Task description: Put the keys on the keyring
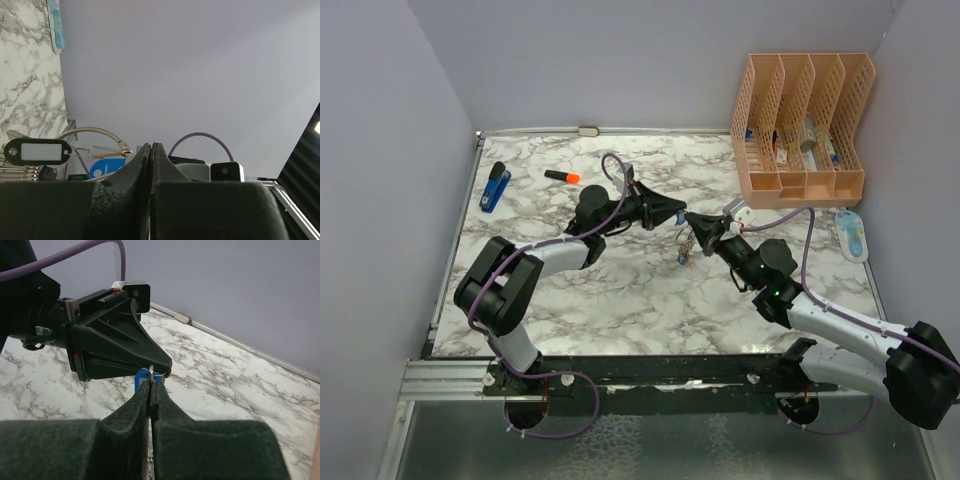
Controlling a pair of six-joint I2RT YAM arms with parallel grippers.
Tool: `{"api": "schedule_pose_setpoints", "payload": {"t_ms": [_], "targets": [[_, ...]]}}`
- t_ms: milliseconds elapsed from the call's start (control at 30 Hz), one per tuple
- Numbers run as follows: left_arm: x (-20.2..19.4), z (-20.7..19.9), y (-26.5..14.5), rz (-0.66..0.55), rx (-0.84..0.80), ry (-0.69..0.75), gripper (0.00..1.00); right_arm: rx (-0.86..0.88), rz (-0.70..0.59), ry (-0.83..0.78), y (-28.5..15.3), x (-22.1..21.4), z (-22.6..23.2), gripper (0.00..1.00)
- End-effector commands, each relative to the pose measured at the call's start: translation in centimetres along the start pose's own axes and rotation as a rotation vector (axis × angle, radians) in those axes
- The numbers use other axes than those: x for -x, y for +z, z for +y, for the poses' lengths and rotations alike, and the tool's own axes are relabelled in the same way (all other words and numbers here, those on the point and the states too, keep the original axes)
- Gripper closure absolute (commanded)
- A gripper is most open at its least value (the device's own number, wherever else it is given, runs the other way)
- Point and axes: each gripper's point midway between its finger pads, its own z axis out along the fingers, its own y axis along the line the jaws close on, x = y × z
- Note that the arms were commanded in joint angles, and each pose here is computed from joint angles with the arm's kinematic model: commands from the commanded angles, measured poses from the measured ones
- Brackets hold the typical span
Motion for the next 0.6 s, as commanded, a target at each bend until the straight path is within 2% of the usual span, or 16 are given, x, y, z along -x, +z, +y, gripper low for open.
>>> {"api": "schedule_pose_setpoints", "payload": {"t_ms": [0, 567], "targets": [[-1.8, -0.5, 0.1, 0.061, -0.032, 0.014, 1.0, -0.009, -0.064, -0.016, 0.0, 1.7, -0.2, 0.99], [-2.9, -1.4, 0.1, 0.094, -0.061, -0.021, 1.0, -0.002, -0.245, -0.102, -3.1, 2.5, -0.1, 0.99]]}}
